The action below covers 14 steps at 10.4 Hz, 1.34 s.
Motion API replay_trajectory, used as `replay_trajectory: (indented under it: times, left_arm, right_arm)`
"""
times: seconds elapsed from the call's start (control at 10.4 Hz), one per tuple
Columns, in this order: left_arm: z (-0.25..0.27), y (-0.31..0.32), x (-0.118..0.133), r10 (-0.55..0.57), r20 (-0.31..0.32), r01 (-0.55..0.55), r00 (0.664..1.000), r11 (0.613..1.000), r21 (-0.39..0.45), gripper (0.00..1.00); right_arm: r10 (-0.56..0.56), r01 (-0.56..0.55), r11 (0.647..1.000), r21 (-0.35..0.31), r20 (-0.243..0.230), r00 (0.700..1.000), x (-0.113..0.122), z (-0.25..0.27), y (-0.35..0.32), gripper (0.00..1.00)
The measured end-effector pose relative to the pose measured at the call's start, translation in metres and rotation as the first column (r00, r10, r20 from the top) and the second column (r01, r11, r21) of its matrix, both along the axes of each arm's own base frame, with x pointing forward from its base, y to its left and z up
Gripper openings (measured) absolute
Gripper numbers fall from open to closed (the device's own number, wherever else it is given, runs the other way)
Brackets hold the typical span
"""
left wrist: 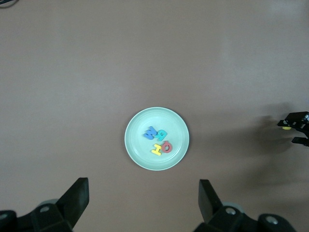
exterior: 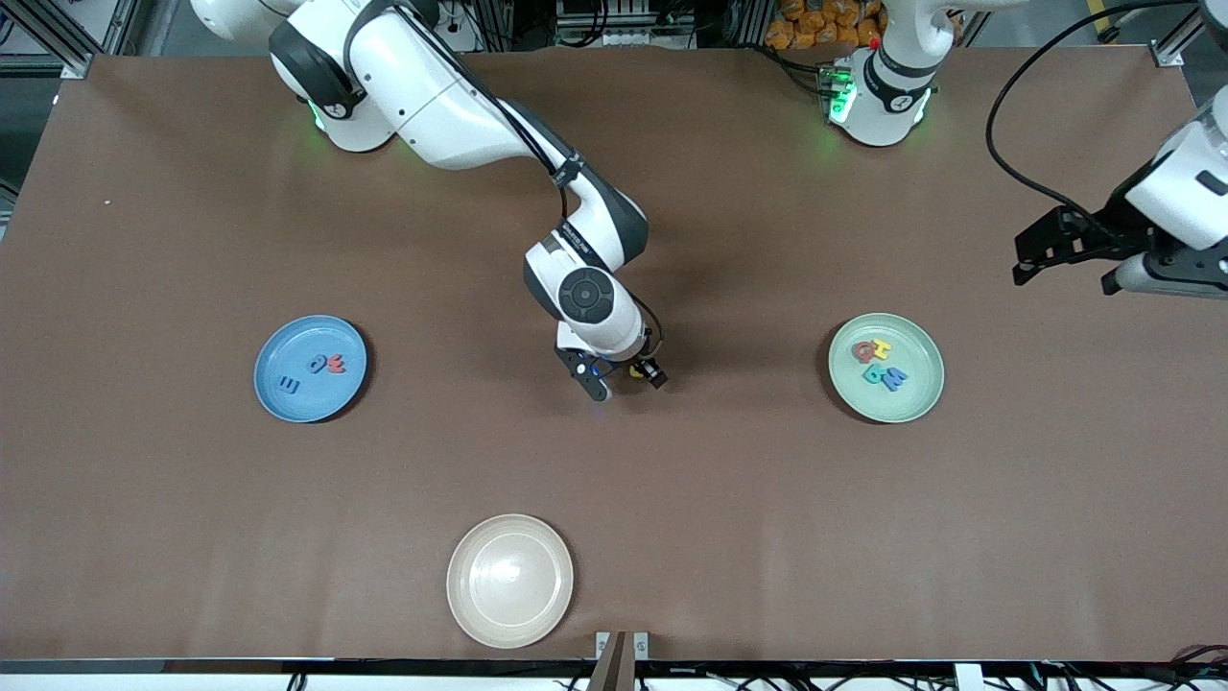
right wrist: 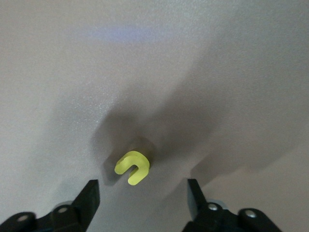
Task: Sort upper and lower case letters into plates
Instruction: 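Lower the right gripper and grasp the yellow u letter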
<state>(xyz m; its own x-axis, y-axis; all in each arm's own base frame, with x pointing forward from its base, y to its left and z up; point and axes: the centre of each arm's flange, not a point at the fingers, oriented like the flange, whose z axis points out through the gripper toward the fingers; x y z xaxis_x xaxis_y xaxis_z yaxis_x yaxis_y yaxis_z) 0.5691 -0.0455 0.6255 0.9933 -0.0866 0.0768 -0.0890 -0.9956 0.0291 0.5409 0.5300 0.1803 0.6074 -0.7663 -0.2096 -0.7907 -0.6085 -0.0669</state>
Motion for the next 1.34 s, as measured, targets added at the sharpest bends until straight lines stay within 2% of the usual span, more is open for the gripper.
replay_trajectory:
  times: [0.1, 0.19, 0.29, 0.58, 0.77, 1.34]
  left_arm:
    - [0.003, 0.007, -0.001, 0.012, -0.007, -0.012, 1.000, 1.000, 0.000, 1.00]
    - [0.006, 0.011, -0.002, 0.018, -0.013, -0.018, 1.000, 1.000, 0.001, 1.00]
    - [0.008, 0.013, -0.003, 0.021, -0.017, -0.021, 1.000, 1.000, 0.001, 1.00]
    - [0.011, 0.014, -0.004, 0.021, -0.019, -0.021, 1.000, 1.000, 0.006, 1.00]
    - [0.014, 0.014, -0.004, 0.021, -0.014, -0.021, 1.000, 1.000, 0.008, 1.00]
    - [0.014, 0.019, -0.005, 0.030, -0.019, -0.030, 0.999, 1.000, 0.008, 1.00]
  right_arm:
    - [-0.001, 0.001, 1.000, -0.001, 0.000, 1.000, 0.000, -0.001, -0.001, 0.80]
    - [-0.002, 0.002, 1.000, -0.003, 0.001, 1.000, 0.001, -0.001, -0.001, 0.70]
    - [-0.004, 0.004, 1.000, -0.004, 0.003, 1.000, 0.003, -0.001, -0.002, 0.66]
    - [-0.009, 0.009, 1.000, -0.006, 0.011, 1.000, 0.007, 0.001, -0.005, 0.74]
    - [-0.011, 0.011, 1.000, -0.002, 0.017, 1.000, 0.008, 0.002, -0.005, 0.74]
    - [-0.006, 0.007, 1.000, -0.010, 0.019, 1.000, 0.008, -0.004, -0.006, 0.64]
